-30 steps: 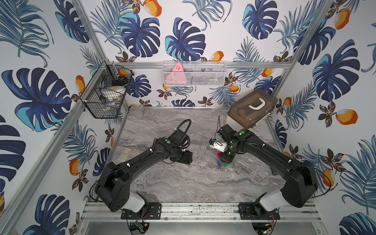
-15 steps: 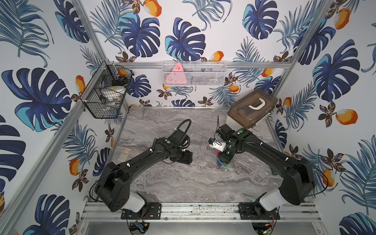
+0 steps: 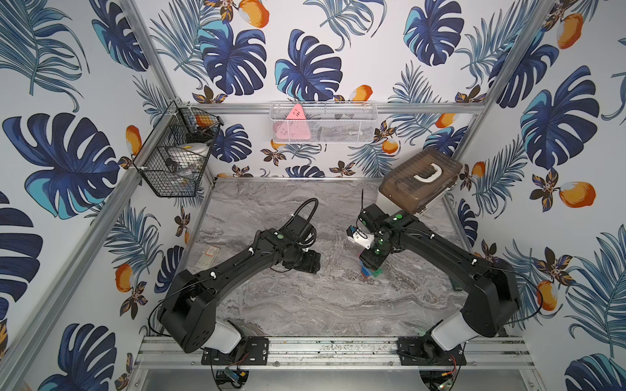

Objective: Assemble a spoon with lego
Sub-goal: Pick up the lego brick from the center of the board, then place the lego brick at the center of the board, then adjust the lego brick at the center of the board, then reset both arms

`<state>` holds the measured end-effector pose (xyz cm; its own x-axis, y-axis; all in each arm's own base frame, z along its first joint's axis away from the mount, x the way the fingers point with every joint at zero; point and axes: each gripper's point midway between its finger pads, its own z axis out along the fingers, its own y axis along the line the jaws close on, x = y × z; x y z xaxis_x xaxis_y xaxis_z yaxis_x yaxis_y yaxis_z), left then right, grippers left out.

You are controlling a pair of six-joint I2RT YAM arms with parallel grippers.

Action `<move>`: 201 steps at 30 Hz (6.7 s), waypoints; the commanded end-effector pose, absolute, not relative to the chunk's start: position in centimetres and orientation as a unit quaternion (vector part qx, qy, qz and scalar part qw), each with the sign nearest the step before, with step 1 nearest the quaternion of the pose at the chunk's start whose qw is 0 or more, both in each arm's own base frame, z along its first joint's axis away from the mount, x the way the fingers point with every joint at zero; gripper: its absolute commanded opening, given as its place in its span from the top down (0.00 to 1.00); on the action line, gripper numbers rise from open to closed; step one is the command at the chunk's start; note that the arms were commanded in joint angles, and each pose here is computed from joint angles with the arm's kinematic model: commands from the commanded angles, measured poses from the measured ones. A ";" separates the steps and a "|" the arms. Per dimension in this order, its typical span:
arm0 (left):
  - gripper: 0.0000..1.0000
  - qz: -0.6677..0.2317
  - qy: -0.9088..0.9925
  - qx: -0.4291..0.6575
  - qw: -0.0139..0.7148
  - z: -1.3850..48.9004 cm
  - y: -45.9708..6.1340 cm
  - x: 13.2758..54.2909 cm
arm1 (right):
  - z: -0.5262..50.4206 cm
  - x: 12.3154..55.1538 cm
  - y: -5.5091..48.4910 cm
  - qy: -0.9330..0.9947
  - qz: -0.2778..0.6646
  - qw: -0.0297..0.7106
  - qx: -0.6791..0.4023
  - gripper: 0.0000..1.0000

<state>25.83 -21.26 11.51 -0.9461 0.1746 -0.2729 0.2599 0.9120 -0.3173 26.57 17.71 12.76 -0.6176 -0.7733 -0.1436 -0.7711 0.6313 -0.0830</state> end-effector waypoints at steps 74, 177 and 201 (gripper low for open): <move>0.27 -0.225 0.959 0.043 0.164 17.5 -16.5 28.8 | 15.4 35.4 33.4 0.715 0.639 0.237 -0.155 0.76; 0.01 -0.299 0.931 0.057 0.204 5.9 -24.8 37.2 | 20.5 41.1 11.9 0.916 0.168 0.362 -0.048 0.00; 0.01 0.020 0.821 0.024 0.570 12.5 -2.4 38.7 | 10.9 37.2 0.4 0.803 -0.074 0.585 0.087 0.00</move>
